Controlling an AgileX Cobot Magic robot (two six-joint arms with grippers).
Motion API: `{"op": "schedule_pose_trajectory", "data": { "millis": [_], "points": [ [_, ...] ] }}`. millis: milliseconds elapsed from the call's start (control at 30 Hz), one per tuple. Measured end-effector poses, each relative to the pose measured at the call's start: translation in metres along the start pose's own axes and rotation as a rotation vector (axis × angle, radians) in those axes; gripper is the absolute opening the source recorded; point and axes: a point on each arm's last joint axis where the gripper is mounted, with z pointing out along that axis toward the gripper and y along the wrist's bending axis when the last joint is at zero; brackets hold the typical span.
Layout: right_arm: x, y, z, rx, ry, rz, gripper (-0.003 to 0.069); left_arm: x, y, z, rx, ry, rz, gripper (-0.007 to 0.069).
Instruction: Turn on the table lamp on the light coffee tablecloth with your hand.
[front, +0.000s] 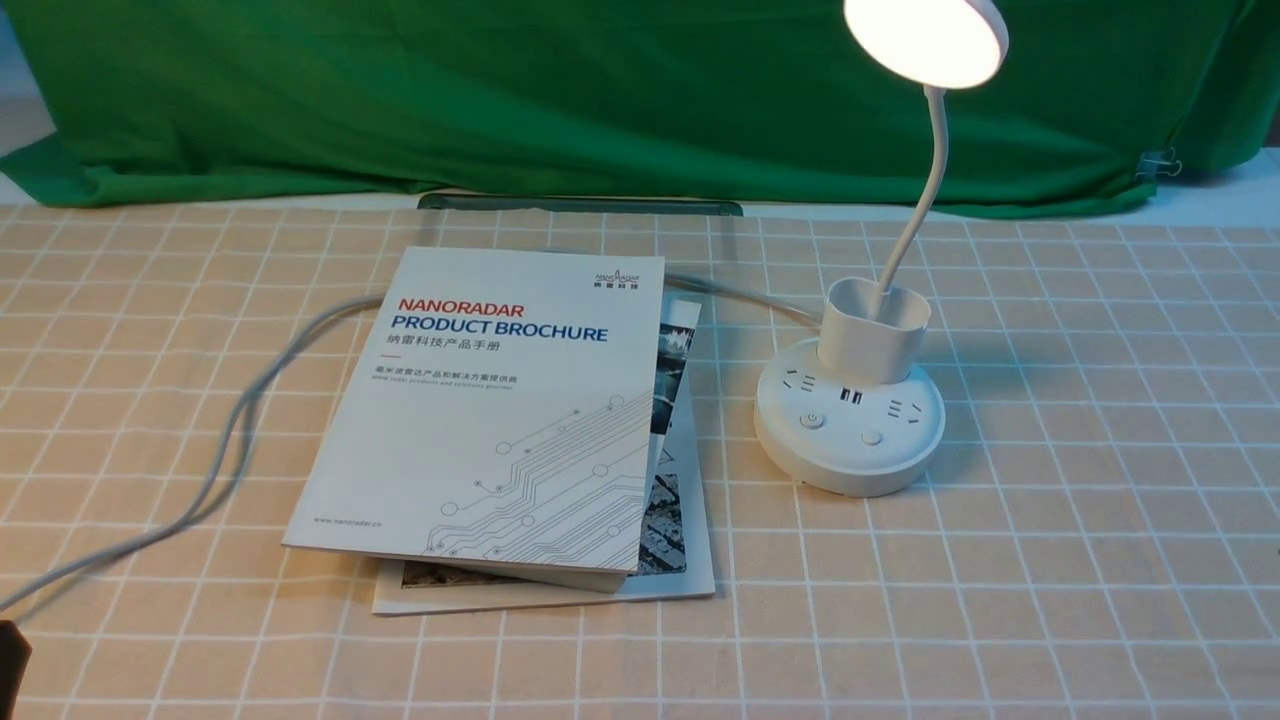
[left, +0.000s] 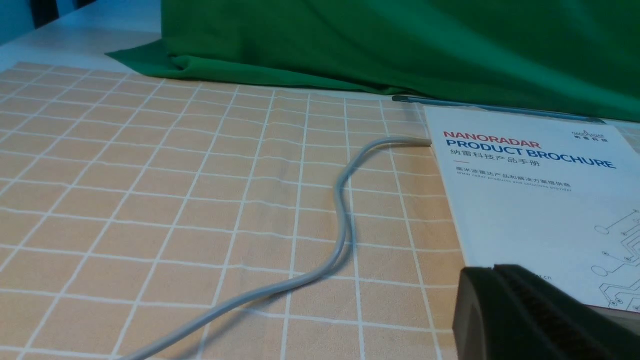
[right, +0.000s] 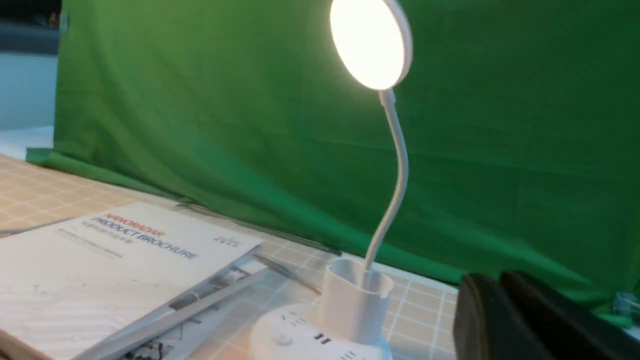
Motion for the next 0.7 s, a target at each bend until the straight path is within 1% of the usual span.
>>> {"op": "schedule_pose_trajectory", "data": {
  "millis": [33, 67, 100, 133, 233, 333, 367, 400, 500, 700],
  "points": [
    [0.000, 0.000, 0.000, -0.001, 0.002, 0.003, 0.0101, 0.000, 0.000, 0.000, 0.000, 0.000, 0.000, 0.0021],
    [0.003, -0.004, -0.003, 0.050, 0.026, 0.016, 0.0113, 0.000, 0.000, 0.000, 0.000, 0.000, 0.000, 0.0021],
    [0.003, -0.004, -0.003, 0.049, 0.028, 0.016, 0.0115, 0.000, 0.000, 0.000, 0.000, 0.000, 0.000, 0.0021],
    [0.006, -0.007, -0.005, 0.102, 0.045, 0.015, 0.0121, 0.000, 0.000, 0.000, 0.000, 0.000, 0.001, 0.0021],
    [0.009, -0.014, -0.012, 0.222, 0.077, 0.006, 0.0137, 0.000, 0.000, 0.000, -0.001, 0.000, 0.003, 0.0021],
    [0.013, -0.018, -0.017, 0.299, 0.120, 0.036, 0.0147, 0.000, 0.000, 0.000, -0.001, 0.000, 0.003, 0.0021],
    [0.013, -0.018, -0.018, 0.303, 0.119, 0.043, 0.0148, 0.000, 0.000, 0.000, -0.001, 0.000, 0.003, 0.0021],
    [0.017, -0.018, -0.021, 0.328, 0.157, 0.071, 0.0150, 0.000, 0.000, 0.000, -0.001, 0.000, 0.003, 0.0021],
    [0.023, -0.017, -0.026, 0.348, 0.200, 0.115, 0.0156, 0.000, 0.000, 0.000, -0.001, 0.000, 0.003, 0.0021],
    [0.031, -0.016, -0.029, 0.352, 0.291, 0.150, 0.0172, 0.000, 0.000, 0.000, -0.001, 0.000, 0.003, 0.0021]
  ]
}}
